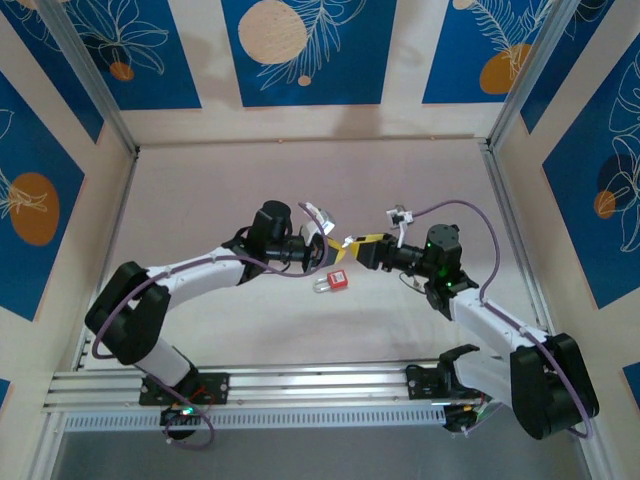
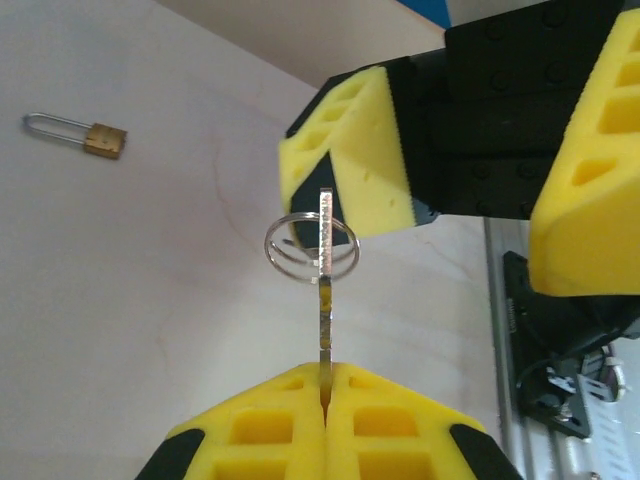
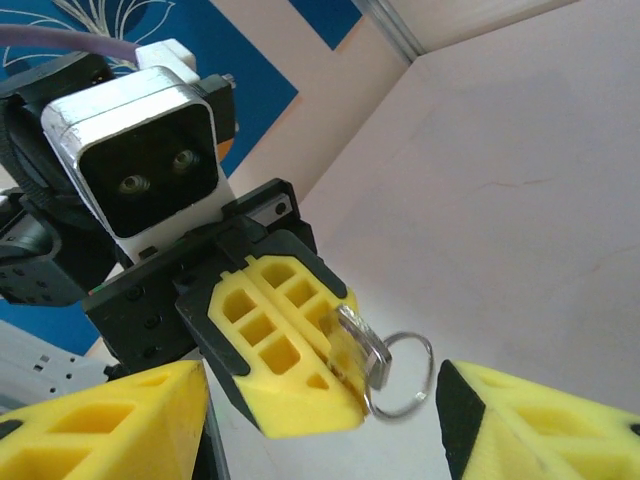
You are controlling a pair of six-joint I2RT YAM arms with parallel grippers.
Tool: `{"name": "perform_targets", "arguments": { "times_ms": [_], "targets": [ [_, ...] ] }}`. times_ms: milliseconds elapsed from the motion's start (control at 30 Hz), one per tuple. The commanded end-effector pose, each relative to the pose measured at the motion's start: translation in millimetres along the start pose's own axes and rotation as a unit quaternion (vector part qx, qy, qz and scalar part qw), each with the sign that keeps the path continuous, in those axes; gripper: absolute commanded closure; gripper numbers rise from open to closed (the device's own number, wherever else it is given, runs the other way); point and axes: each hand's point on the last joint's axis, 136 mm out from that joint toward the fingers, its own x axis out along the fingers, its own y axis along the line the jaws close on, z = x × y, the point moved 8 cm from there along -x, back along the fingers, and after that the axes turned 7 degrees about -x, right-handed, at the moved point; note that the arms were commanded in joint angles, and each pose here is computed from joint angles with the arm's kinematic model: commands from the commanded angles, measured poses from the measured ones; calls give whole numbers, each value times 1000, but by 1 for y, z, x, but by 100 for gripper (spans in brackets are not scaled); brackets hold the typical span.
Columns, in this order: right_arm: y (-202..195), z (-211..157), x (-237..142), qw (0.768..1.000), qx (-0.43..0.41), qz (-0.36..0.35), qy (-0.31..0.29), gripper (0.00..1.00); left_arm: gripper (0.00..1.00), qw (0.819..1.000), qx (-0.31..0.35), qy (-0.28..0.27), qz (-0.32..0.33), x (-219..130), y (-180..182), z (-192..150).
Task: Unlock with the key
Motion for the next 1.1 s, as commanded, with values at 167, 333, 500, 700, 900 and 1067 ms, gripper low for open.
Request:
{"name": "perform_targets", "arguments": {
  "times_ms": [167, 333, 500, 700, 900, 1067],
  "targets": [
    [4, 11, 9, 999, -35, 35, -3, 37, 100, 999, -8, 2, -51, 1, -6, 10],
    [1, 8, 11, 999, -31, 32, -1, 48, 100, 999, -6, 7, -51, 2, -6, 9],
    [2, 4, 10, 999, -28, 31, -4, 64, 100, 999, -9, 11, -52, 3, -3, 7],
    [4, 2, 9, 999, -29, 31, 1, 77, 100, 998, -19, 15, -59, 7, 0, 4],
    [4, -1, 9, 999, -27, 25, 2, 89, 100, 998, -21, 17, -57, 7, 1, 2],
    [5, -4, 9, 999, -28, 15, 5, 97, 96, 998, -30, 13, -53, 7, 5, 3]
  ]
}}
